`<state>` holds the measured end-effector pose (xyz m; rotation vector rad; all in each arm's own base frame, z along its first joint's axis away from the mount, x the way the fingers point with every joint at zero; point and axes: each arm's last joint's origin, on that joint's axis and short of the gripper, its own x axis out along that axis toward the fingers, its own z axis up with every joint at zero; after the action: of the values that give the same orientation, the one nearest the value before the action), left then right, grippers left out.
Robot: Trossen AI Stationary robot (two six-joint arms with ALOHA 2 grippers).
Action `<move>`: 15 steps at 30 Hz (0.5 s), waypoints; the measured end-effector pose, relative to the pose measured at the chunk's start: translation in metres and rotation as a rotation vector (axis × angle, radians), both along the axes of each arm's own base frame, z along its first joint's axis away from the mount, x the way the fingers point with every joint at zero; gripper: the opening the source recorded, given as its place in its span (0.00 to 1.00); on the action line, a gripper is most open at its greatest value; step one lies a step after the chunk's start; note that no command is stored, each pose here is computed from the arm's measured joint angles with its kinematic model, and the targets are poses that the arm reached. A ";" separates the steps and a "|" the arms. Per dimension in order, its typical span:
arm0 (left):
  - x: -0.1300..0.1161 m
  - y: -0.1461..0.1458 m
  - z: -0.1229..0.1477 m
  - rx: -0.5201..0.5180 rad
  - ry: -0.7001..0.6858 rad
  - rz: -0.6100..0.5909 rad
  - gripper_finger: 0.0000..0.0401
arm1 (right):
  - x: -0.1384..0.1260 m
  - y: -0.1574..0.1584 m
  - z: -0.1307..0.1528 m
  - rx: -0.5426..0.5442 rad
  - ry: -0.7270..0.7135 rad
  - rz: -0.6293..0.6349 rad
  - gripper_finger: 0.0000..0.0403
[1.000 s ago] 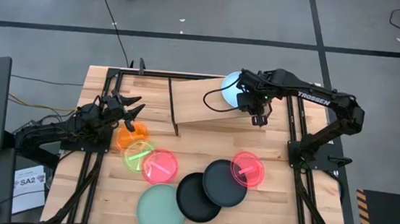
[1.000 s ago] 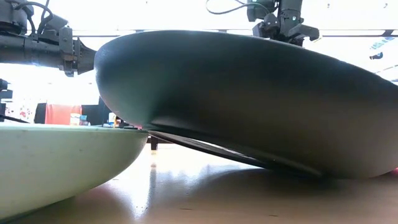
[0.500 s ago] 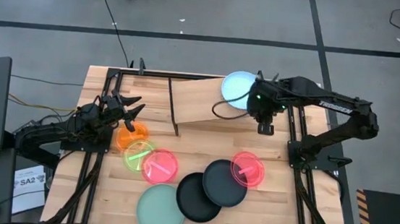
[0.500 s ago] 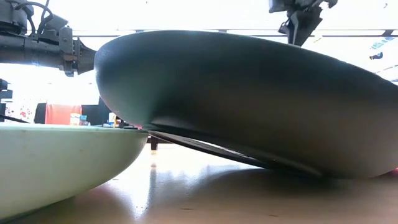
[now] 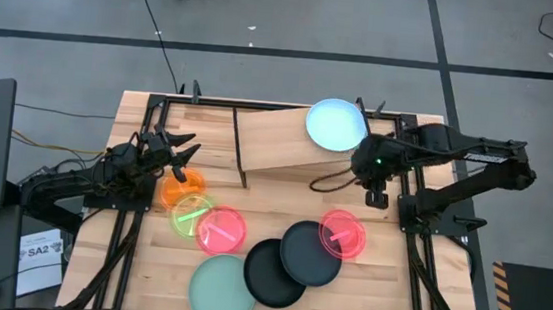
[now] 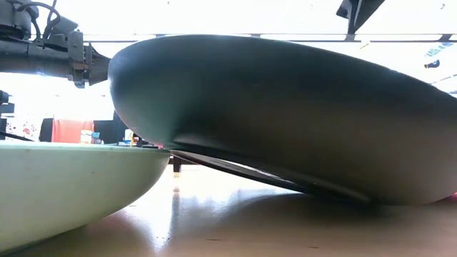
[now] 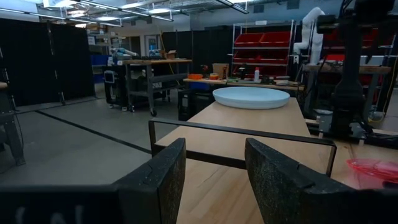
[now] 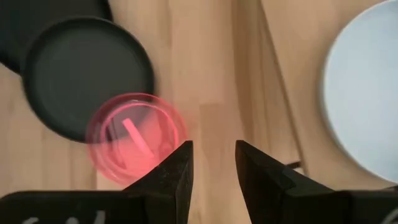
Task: Place and stack plates onto a shelf
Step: Put the small right pink plate on the shelf
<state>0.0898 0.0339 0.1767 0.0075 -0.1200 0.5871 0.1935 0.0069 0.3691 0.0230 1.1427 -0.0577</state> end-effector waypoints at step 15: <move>0.000 0.000 0.000 0.000 0.000 0.000 0.43 | -0.028 0.011 -0.100 0.167 0.119 -0.177 0.31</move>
<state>0.0898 0.0339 0.1767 0.0073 -0.1201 0.5872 0.1651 0.0184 0.2686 0.2726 1.2600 -0.1216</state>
